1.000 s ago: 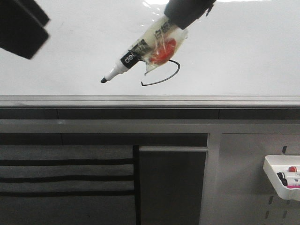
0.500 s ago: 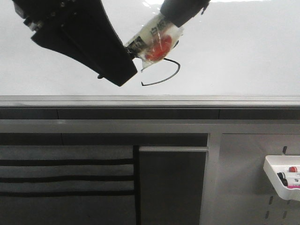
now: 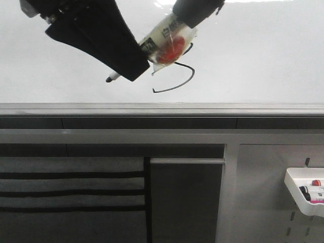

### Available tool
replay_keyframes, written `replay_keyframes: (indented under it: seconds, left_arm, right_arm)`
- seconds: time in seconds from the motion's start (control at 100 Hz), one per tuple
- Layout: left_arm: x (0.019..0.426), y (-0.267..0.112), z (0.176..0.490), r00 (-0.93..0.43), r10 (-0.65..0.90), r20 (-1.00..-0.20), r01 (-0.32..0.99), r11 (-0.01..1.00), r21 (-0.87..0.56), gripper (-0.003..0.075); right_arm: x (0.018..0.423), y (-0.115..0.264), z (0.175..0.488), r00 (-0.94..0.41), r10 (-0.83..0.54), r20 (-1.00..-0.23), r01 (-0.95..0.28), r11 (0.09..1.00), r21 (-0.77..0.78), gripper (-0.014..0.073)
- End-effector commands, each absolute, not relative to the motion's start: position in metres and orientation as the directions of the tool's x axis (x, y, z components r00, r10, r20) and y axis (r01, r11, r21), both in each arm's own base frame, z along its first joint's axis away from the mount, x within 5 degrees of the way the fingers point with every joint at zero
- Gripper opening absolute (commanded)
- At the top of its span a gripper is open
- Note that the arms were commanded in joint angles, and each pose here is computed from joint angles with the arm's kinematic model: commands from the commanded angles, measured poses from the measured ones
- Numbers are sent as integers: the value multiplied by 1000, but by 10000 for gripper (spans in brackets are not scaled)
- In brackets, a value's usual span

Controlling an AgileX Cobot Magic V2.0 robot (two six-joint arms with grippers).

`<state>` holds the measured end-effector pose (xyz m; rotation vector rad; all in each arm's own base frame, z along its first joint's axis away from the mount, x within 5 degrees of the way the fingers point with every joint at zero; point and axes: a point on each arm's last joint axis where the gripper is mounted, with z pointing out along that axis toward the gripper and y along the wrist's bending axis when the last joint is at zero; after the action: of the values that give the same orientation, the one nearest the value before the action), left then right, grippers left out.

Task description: Write number 3 on whiteboard

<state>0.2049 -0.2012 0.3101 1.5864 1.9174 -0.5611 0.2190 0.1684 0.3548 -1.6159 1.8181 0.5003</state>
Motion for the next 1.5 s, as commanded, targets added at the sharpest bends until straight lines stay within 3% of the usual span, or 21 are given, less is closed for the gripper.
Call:
replay_keyframes:
  seconds: [0.0, 0.1, 0.22, 0.33, 0.52, 0.71, 0.92, 1.49]
  left_arm:
    - [203, -203, 331, -107, 671, -733, 970, 231, 70, 88]
    - [204, -203, 331, -108, 671, -733, 970, 233, 70, 67]
    - [205, -203, 331, -105, 670, -735, 968, 238, 79, 38]
    - [210, -199, 331, -106, 674, -731, 960, 262, 102, 12]
    - [242, -170, 334, -266, 579, -771, 854, 512, 90, -9]
    - [278, -123, 328, -436, 299, -849, 577, 817, -8, -9]
    - [291, -98, 318, -427, 122, -896, 393, 918, -62, -9]
    - [310, -95, 298, -436, 106, -893, 329, 943, -48, -9]
  right_arm:
    - [213, 168, 374, 1, -676, -737, -967, 186, -172, 15]
    - [214, 168, 375, 2, -674, -739, -965, 191, -177, 34]
    - [216, 168, 376, -1, -665, -746, -959, 212, -188, 154]
    - [220, 163, 383, -26, -632, -774, -934, 291, -206, 233]
    - [219, 124, 413, -121, -510, -852, -824, 530, -200, 245]
    - [210, 85, 431, -164, -450, -878, -718, 665, -206, 245]
    - [209, 80, 429, -193, -453, -870, -719, 669, -189, 245]
    - [209, 80, 429, -194, -451, -871, -721, 668, -185, 245]
